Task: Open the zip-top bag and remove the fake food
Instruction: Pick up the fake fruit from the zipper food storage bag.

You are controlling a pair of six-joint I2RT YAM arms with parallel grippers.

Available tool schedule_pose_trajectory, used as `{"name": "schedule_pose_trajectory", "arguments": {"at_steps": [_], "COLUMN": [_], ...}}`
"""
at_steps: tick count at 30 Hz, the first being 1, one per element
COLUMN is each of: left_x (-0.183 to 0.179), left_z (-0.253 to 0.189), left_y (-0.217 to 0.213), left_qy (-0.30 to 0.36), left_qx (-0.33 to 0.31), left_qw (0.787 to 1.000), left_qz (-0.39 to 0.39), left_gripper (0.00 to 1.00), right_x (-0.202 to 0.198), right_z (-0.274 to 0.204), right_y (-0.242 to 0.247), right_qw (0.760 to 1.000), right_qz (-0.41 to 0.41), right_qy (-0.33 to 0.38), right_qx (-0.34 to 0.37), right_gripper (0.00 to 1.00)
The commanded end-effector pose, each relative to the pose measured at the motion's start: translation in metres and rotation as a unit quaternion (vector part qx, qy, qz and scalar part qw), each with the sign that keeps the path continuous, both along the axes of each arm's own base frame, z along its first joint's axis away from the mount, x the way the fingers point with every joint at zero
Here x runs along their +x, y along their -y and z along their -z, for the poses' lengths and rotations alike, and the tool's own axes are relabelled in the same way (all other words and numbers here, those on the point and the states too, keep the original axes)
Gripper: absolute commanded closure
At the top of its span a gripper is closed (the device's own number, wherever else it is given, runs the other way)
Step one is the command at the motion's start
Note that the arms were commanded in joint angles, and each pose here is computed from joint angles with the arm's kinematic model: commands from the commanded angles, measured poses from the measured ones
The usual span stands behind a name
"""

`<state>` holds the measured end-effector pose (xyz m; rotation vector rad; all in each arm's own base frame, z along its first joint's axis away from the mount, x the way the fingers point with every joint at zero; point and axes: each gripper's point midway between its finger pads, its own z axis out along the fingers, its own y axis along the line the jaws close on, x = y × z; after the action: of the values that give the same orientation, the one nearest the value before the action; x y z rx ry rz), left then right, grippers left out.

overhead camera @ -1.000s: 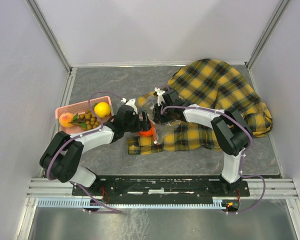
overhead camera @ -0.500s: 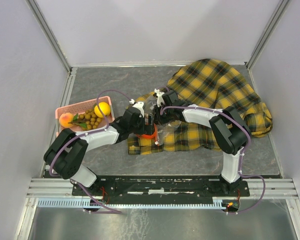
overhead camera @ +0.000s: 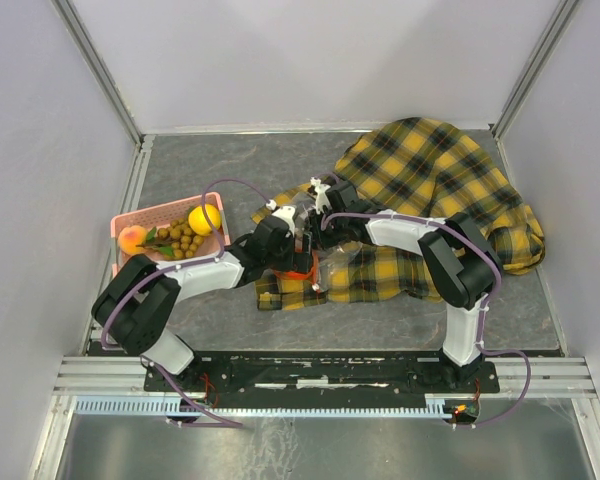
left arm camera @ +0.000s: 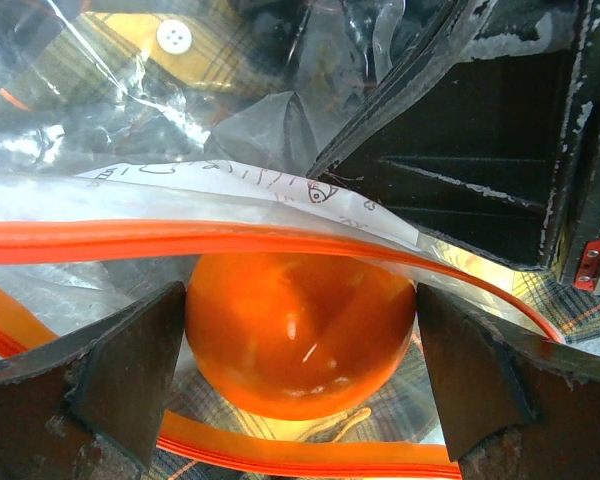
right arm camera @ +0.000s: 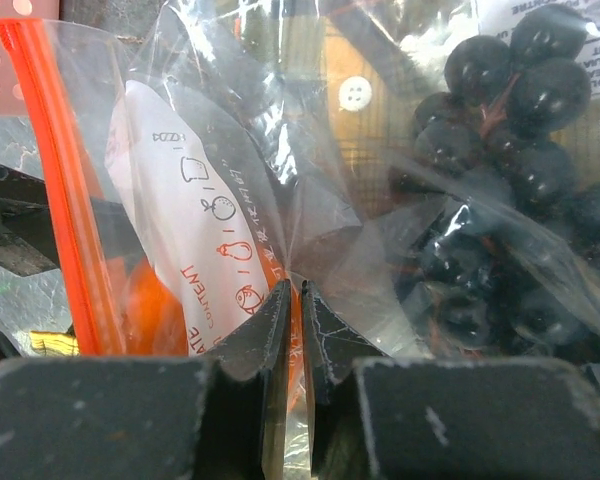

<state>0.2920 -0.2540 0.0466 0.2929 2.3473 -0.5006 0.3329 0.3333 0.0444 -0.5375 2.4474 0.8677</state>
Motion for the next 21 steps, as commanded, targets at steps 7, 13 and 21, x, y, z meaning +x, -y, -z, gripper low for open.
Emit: {"name": "schedule_pose_trajectory", "arguments": {"at_steps": [7,13,21], "left_x": [0.004,0.006,0.005], "left_z": [0.004,0.0,-0.025], "left_y": [-0.001,-0.006,-0.006], "left_qy": [0.004,0.004,0.02], "left_qx": [0.031,0.047,0.029], "left_qw": [0.999,0.999,0.999], "left_qz": [0.006,-0.005,-0.009], "left_gripper": [0.0,0.12,0.4], "right_x": [0.002,0.002,0.0], "right_z": [-0.023,-0.029,-0.057], "right_y": [0.0,0.007,0.019], "right_qw": [0.999,0.999,0.997], "right_qz": [-0.001,0.005,0.015], "right_qy": [0.016,0.017,0.039], "right_qx": [0.033,0.044,0.068], "right_gripper": [0.82,0.81,0.81]}}
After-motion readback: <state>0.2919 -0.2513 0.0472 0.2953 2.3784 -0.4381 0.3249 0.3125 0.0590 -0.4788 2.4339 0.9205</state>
